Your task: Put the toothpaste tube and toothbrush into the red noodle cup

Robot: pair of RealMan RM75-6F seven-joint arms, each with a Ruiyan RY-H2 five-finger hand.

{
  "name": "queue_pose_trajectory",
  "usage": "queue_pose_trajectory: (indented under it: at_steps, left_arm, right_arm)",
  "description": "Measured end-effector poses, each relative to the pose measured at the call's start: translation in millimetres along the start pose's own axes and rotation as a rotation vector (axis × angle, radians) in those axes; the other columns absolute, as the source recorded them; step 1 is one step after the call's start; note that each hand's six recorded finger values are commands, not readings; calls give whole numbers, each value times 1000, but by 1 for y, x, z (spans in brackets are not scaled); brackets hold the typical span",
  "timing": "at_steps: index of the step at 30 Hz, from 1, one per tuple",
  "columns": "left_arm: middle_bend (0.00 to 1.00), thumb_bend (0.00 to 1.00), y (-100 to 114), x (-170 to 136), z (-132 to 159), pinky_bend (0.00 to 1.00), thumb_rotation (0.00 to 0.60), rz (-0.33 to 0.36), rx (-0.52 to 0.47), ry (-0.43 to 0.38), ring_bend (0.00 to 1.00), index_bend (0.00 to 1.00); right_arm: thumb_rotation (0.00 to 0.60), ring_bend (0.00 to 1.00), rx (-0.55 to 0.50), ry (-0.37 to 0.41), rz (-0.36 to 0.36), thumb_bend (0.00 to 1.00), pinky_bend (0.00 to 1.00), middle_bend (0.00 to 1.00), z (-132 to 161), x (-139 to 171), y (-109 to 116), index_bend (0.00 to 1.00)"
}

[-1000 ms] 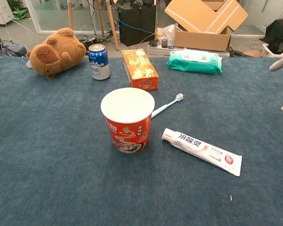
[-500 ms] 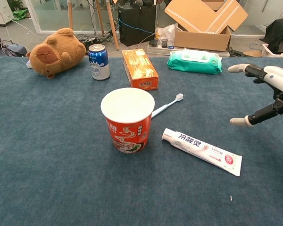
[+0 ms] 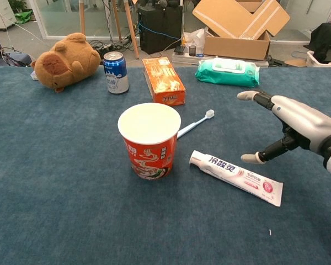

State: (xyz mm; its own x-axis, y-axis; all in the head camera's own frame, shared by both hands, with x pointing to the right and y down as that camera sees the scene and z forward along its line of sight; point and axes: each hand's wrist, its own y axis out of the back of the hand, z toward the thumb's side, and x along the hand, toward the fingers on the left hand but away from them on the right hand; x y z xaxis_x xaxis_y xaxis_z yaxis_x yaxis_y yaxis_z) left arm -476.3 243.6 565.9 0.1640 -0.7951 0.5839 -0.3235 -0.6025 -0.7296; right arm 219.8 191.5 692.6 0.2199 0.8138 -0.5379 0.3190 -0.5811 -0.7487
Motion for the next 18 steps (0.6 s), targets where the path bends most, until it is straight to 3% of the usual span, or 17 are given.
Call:
queue_pose_trajectory:
  at_steps: [18]
  left_arm:
    - [0,0,-6,-13,-16,0,600,9,-44,7,0,0]
  right_arm:
    - [600,0,30,14,39,0,76,0,12,-8,-34,66]
